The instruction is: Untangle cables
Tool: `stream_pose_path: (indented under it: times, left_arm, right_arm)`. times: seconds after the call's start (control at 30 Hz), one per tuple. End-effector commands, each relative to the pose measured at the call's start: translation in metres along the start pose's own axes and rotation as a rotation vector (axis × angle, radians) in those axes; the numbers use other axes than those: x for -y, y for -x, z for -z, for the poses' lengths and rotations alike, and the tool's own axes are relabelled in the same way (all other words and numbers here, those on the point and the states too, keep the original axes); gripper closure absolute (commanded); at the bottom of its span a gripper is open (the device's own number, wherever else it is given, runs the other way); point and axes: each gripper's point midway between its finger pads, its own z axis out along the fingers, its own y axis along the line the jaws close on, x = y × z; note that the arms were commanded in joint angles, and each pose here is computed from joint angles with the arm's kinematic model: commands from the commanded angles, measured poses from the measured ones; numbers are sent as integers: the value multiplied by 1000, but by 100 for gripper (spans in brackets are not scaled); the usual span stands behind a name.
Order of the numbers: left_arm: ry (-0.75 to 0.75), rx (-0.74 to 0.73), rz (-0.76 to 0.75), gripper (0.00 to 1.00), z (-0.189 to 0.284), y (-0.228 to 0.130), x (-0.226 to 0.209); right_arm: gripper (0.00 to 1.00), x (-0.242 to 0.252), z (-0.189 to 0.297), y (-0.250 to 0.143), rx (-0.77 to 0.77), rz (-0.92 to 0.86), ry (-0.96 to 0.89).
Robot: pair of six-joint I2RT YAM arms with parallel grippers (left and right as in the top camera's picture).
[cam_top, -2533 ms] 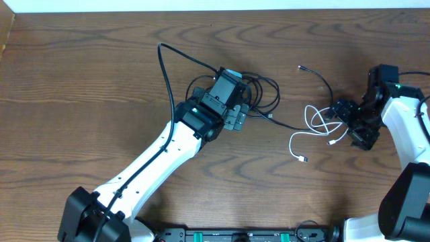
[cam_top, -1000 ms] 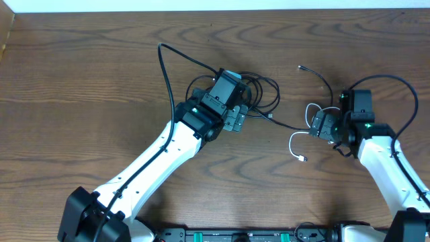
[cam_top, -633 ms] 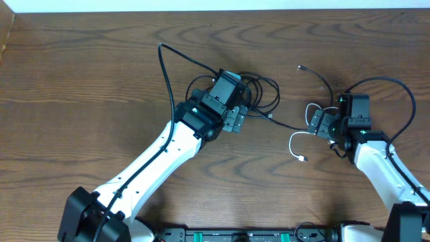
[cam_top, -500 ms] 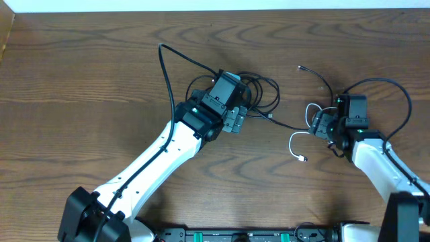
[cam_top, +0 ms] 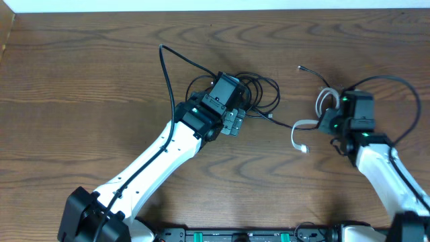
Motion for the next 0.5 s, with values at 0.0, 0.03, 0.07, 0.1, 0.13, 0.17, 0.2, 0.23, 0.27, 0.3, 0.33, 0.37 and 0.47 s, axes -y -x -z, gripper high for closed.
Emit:
stream_pose_path:
  times: [0.0, 0.03, 0.07, 0.1, 0.13, 0.17, 0.2, 0.23, 0.27, 0.3, 0.33, 0.37, 0.47]
  left_arm:
    - [9, 11, -7, 3, 3, 4, -4]
    - [9, 11, -7, 2, 3, 4, -4]
    - [9, 11, -7, 2, 3, 4, -4]
    - [10, 11, -7, 2, 3, 4, -4]
    - [10, 11, -7, 2, 3, 4, -4]
    - [10, 12, -6, 2, 3, 4, -4]
    - [10, 12, -6, 2, 3, 4, -4]
    - [10, 12, -7, 2, 3, 4, -4]
    - [10, 12, -6, 2, 3, 4, -4]
    - [10, 12, -7, 2, 3, 4, -4]
    - [10, 12, -7, 2, 3, 4, -4]
    - [10, 12, -7, 2, 3, 4, -4]
    - [10, 12, -7, 2, 3, 4, -4]
  right_arm:
    - [99, 5, 28, 43, 138, -31, 6]
    - [99, 8, 35, 52, 168, -32, 4]
    - [99, 11, 39, 57, 187, -28, 1]
    - [99, 15, 45, 65, 214, -18, -7]
    - [99, 21, 49, 72, 237, -5, -21]
    - [99, 28, 53, 77, 254, -2, -46]
    - [99, 40, 56, 83, 274, -8, -91]
    - [99, 51, 59, 86, 289, -22, -135]
    - [99, 63, 62, 90, 302, -39, -178]
    - [99, 75, 65, 93, 316, -59, -219]
    - [99, 85, 67, 96, 331, -78, -247]
    - [99, 93, 70, 100, 344, -93, -261]
    - [99, 121, 79, 112, 398, -147, -311]
